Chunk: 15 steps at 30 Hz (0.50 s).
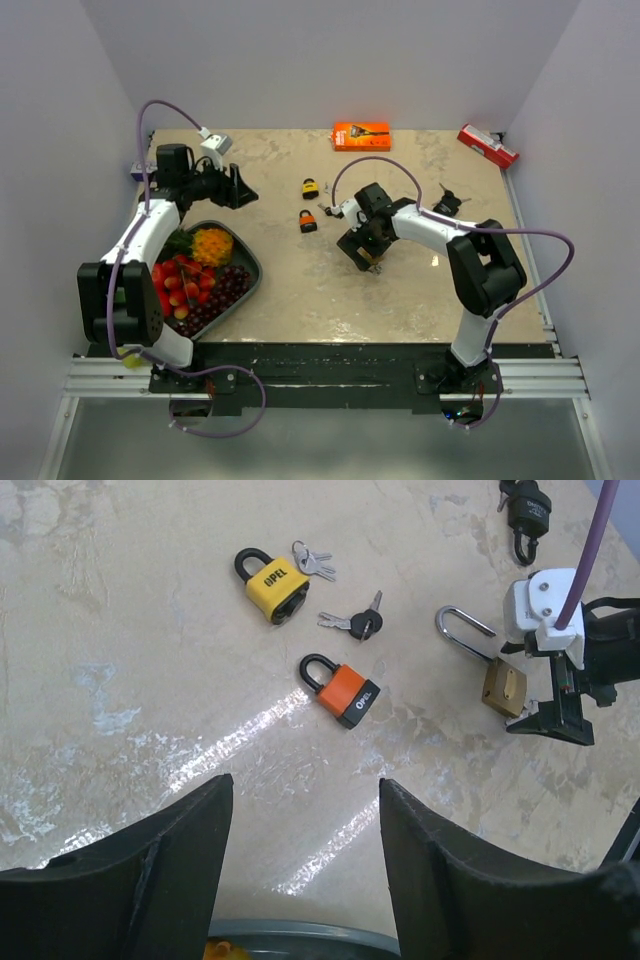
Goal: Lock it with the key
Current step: Pick up the lock from the center of the board.
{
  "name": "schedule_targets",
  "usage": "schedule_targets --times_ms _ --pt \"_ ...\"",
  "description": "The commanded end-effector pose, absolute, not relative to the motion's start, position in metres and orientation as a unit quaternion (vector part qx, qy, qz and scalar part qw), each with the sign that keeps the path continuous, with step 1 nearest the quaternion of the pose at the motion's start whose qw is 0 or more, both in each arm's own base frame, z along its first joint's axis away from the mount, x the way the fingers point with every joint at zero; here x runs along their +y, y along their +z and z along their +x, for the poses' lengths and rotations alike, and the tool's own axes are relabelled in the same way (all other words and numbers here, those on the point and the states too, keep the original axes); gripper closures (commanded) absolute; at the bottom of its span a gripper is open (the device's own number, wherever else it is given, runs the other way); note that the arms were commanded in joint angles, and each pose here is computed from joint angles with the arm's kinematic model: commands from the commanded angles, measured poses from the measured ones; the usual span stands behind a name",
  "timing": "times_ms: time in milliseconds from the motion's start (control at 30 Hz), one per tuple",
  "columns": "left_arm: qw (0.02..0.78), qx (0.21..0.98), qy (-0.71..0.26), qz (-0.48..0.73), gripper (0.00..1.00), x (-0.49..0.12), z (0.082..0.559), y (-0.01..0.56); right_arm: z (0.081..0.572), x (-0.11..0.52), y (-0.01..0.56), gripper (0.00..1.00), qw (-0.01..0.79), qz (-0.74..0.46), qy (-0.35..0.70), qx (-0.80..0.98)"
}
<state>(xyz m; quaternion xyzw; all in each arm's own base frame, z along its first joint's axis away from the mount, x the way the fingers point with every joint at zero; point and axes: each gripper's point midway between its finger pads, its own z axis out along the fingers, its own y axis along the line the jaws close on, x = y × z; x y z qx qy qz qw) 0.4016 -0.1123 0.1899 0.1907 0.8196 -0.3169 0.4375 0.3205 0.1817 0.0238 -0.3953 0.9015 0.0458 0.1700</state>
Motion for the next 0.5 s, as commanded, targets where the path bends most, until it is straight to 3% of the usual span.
schedule_targets --times_ms 0,133,433,467 --pt "0.47 0.799 -0.311 0.211 0.36 -0.114 0.418 0.207 0.338 0.19 0.043 0.01 0.212 -0.404 0.045 0.889" --pt "0.473 0.797 -0.311 0.212 0.35 -0.116 0.422 0.209 0.338 0.187 0.033 0.06 0.198 -0.361 0.038 0.91" --pt "0.484 0.785 -0.294 0.252 0.32 -0.13 0.424 0.212 0.318 0.17 0.005 0.28 0.156 -0.293 0.011 0.943" --pt "0.484 0.784 -0.292 0.256 0.31 -0.133 0.424 0.211 0.318 0.169 0.005 0.36 0.158 -0.291 0.008 0.944"
